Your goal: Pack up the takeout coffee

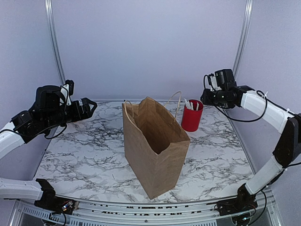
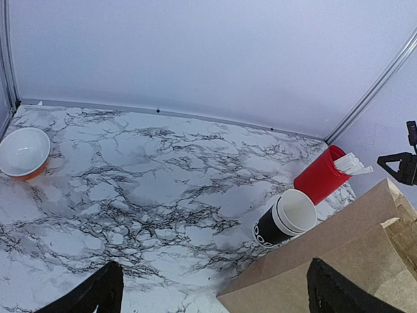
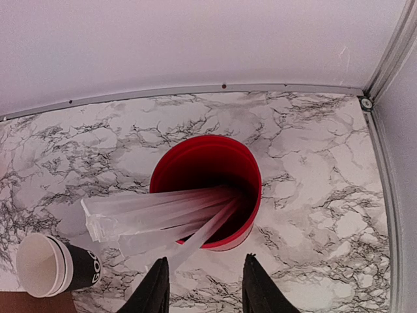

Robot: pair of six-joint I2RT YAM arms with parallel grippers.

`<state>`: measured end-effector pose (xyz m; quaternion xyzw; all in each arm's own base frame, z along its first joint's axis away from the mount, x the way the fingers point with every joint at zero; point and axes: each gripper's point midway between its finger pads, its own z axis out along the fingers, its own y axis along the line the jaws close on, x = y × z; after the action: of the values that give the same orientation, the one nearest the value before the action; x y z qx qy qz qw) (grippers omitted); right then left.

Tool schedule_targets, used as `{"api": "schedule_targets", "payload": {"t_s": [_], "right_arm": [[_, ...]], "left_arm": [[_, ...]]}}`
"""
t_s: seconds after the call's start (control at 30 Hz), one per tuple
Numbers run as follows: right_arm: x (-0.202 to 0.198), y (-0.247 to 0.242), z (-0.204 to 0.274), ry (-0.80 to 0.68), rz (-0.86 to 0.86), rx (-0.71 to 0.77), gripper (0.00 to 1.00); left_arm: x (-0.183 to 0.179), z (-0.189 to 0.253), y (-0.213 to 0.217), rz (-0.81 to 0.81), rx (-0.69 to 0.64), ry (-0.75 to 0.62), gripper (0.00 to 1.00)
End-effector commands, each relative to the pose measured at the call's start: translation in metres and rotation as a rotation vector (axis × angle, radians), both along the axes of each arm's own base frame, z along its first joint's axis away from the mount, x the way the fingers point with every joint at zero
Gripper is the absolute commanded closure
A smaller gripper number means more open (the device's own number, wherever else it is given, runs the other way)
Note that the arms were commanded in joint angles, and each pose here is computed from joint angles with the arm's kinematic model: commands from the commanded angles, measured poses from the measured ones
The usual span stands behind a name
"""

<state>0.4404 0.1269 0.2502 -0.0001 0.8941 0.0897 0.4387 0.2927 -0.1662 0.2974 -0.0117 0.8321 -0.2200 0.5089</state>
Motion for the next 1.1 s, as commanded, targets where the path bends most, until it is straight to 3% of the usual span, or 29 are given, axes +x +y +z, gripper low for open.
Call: {"api": "schedule_targets", "payload": {"t_s": [0.0, 0.6, 1.07], "right_arm": [[-0.008, -0.006, 0.013, -0.016, -0.006, -0.015, 0.62], [-0.011, 0.051, -0.013, 0.042, 0.164, -0.043, 0.6], [0.004, 0.032, -0.016, 0.029, 0.057, -0.112, 0.65]], "left_arm": [[0.004, 0.007, -0.005, -0.011, -0.029, -0.019, 0.01], [0.004, 0.007, -0.006, -0.014, -0.042, -0.018, 0.01], [0.003, 0.009, -0.008, -0.021, -0.047, -0.021, 0.01]]}}
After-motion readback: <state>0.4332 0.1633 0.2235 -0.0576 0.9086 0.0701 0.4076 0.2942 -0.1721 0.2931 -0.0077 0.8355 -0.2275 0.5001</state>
